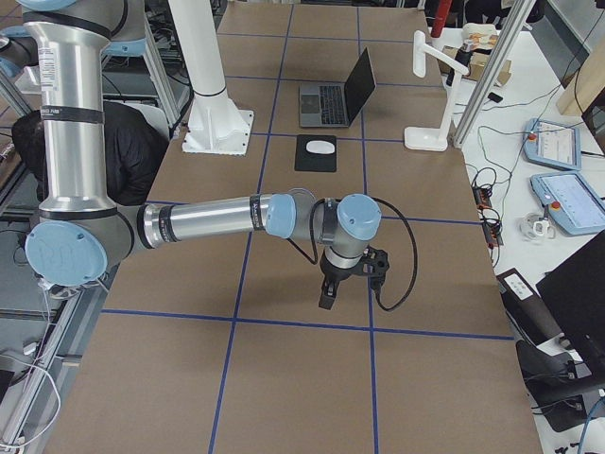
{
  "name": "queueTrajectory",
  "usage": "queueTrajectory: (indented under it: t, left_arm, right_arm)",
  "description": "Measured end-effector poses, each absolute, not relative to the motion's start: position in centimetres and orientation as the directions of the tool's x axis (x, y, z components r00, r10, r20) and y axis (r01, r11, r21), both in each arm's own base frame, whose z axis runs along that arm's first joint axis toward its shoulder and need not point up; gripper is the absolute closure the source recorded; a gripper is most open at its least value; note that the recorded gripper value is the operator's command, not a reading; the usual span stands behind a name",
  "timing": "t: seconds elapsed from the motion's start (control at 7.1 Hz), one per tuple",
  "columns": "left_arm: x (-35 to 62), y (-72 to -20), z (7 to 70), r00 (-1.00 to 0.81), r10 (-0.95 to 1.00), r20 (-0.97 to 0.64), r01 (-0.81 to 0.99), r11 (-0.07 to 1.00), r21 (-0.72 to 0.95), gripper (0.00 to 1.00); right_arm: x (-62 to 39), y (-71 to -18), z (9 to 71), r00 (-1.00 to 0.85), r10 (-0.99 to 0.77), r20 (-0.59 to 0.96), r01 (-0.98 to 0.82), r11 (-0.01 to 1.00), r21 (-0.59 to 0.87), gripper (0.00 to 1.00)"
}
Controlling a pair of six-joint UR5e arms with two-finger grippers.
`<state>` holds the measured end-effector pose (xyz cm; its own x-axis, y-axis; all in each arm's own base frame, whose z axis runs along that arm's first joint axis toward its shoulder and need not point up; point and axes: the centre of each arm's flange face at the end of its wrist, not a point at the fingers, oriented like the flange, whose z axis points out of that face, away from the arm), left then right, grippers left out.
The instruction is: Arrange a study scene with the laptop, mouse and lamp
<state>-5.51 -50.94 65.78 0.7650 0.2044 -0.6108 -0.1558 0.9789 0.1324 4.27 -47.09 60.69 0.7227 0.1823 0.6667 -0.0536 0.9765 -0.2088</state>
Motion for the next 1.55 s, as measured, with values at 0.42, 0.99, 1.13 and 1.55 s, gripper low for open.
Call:
queueTrajectory:
  t: [0.42,0.99,1.13,1.55]
  left_arm:
    - [-5.1,-49.8,64.1,0.73,0.158,-0.665,-0.103,0.987,0.121,0.01]
    - [-5.5,-49.5,64.0,0.724,0.138,-0.676,-0.084,0.99,0.112,0.01]
    - [-5.9,-49.5,64.0,0.726,0.133,-0.675,-0.077,0.991,0.113,0.01]
    - [-6.3,-49.4,64.2,0.729,0.122,-0.673,-0.067,0.992,0.107,0.01]
  right_arm:
    - [5.7,-46.0,62.1,0.725,0.184,0.664,-0.055,0.976,-0.211,0.01]
    - [7.1,-44.2,64.1,0.751,0.117,0.65,-0.035,0.99,-0.137,0.01]
    - [7.2,-44.2,64.5,0.759,0.11,0.642,-0.038,0.991,-0.125,0.01]
    - [7.2,-44.4,64.5,0.762,0.105,0.639,-0.04,0.993,-0.115,0.01]
